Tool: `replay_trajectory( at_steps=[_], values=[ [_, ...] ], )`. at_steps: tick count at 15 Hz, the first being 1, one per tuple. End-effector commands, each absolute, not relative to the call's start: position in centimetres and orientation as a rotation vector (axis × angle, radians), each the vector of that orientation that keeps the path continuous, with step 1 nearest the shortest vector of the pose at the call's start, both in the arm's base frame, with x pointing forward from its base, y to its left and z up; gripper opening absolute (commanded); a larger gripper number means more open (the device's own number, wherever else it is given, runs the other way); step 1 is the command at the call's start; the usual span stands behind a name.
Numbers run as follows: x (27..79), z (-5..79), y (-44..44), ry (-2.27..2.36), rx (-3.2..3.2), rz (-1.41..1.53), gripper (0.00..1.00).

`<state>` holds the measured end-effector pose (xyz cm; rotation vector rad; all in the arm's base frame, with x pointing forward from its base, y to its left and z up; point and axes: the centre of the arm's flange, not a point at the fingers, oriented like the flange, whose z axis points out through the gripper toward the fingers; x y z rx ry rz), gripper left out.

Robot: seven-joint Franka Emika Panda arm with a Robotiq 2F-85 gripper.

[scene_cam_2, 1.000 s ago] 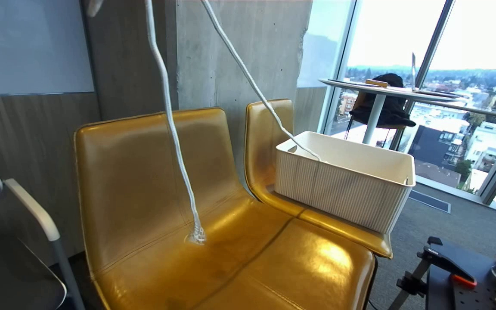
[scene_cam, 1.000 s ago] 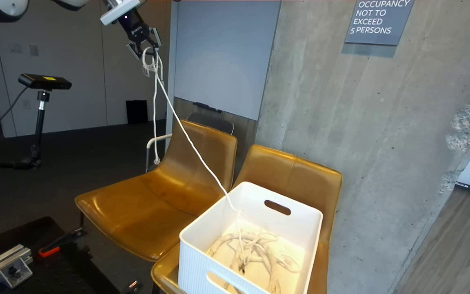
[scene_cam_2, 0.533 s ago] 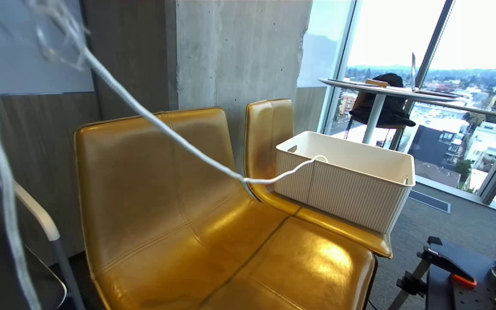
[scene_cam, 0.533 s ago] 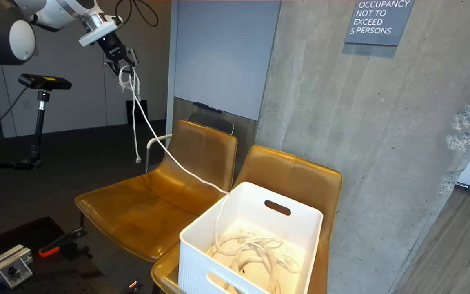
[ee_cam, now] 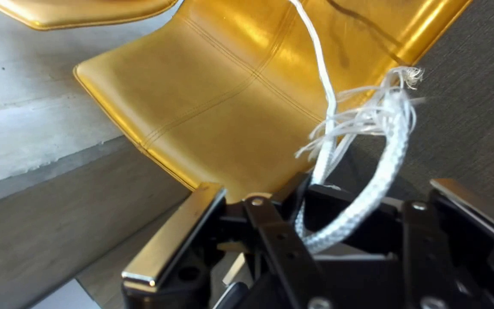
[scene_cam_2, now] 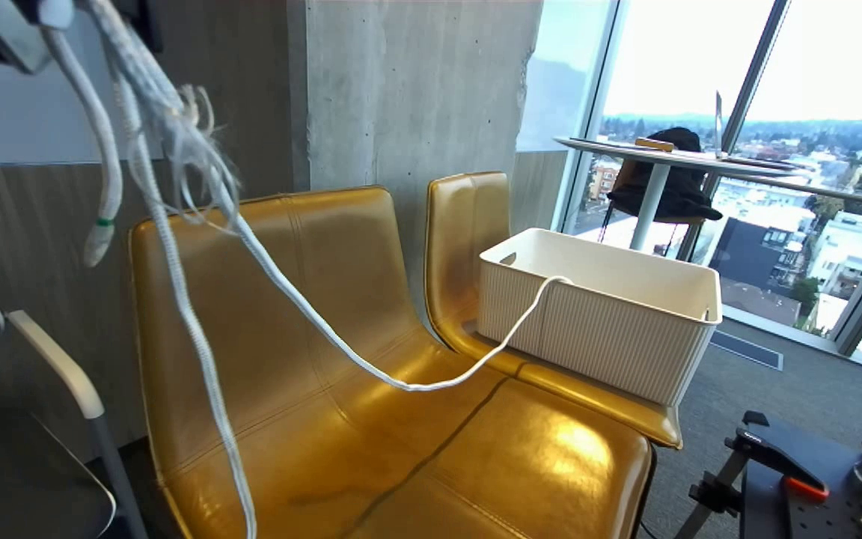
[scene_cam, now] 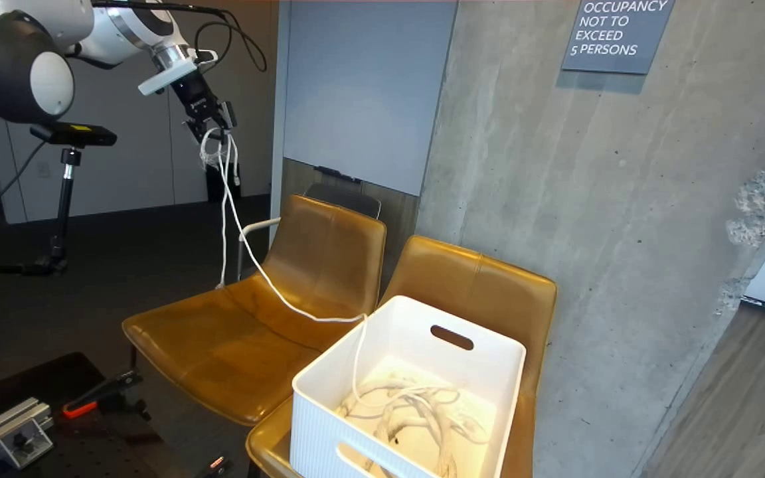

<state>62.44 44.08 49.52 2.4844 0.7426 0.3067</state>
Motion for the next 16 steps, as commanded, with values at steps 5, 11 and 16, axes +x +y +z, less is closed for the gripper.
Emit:
replay_trajectory(
  at_steps=[5,11,16],
  values=[
    [61.9,49.5,35.3,0.471,2.570,0.218,0.00],
    [61.3,46.6,30.0,0.354,2.593,0.133,0.00],
    [61.8,42.8,28.1,0.239,2.743,0.108,0.00]
  ],
)
